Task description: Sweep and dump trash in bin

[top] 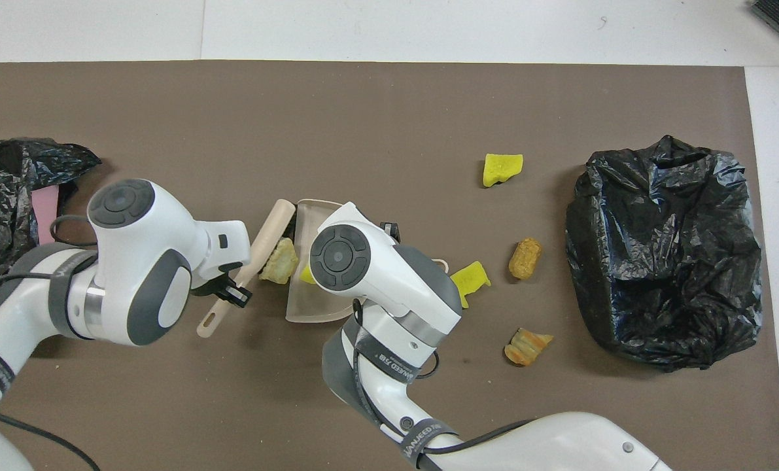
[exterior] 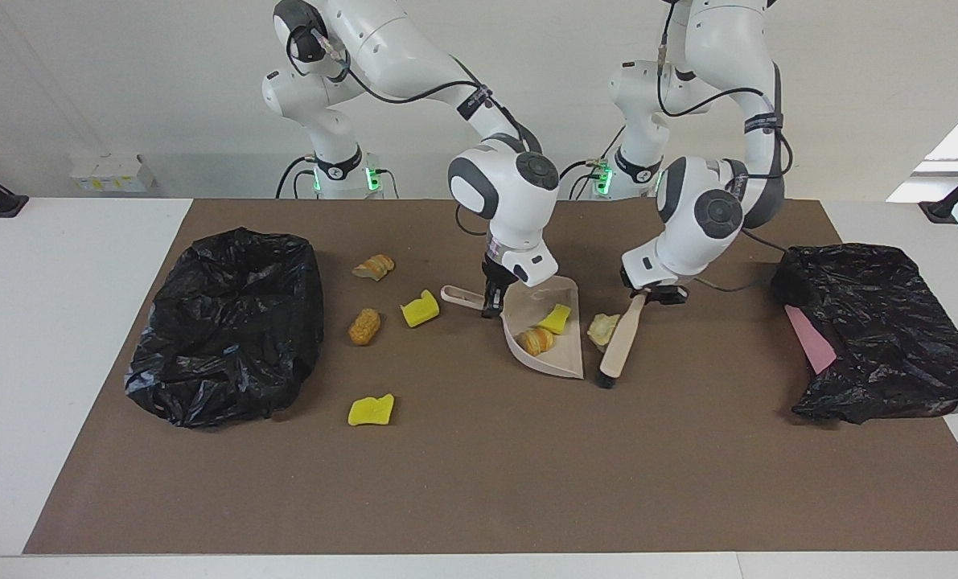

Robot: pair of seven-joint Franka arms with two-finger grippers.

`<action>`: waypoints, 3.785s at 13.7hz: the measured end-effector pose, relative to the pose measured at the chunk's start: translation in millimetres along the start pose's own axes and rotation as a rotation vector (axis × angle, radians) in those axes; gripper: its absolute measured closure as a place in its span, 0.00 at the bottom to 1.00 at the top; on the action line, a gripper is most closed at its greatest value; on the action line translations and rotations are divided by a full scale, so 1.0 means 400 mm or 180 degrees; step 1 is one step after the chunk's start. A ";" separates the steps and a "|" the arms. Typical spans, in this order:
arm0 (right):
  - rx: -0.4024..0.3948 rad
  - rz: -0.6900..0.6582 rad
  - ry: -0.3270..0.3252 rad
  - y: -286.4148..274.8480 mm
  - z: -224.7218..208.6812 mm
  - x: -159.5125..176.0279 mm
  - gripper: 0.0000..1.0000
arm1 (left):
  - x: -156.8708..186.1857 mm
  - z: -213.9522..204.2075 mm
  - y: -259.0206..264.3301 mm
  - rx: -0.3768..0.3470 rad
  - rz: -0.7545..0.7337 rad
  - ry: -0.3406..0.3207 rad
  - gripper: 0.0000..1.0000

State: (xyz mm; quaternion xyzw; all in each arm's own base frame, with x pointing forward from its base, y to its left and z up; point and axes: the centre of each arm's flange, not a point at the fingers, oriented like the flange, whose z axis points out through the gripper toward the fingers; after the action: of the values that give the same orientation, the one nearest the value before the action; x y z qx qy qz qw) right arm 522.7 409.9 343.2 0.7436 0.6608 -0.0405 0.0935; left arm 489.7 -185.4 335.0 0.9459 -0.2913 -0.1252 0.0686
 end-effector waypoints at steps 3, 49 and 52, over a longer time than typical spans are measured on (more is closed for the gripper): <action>0.0001 -0.0001 -0.0001 0.000 0.001 0.000 0.68 | 0.000 0.020 0.137 -0.0381 -0.0128 -0.0013 0.73; 0.1026 0.1960 -0.0592 0.147 -0.168 -1.386 0.68 | -0.087 -0.011 0.282 0.0000 -0.2416 0.0301 0.00; 0.1217 0.2019 -0.0874 0.155 -0.145 -1.363 0.68 | -0.044 -0.076 0.157 -0.0076 -0.2460 0.0441 0.00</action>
State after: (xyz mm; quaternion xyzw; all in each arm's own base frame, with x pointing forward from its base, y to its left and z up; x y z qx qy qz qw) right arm 513.1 -117.4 505.4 0.9025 0.3601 -0.2310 0.0486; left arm 450.5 -225.2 380.6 0.9912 0.0932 -0.0810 0.0468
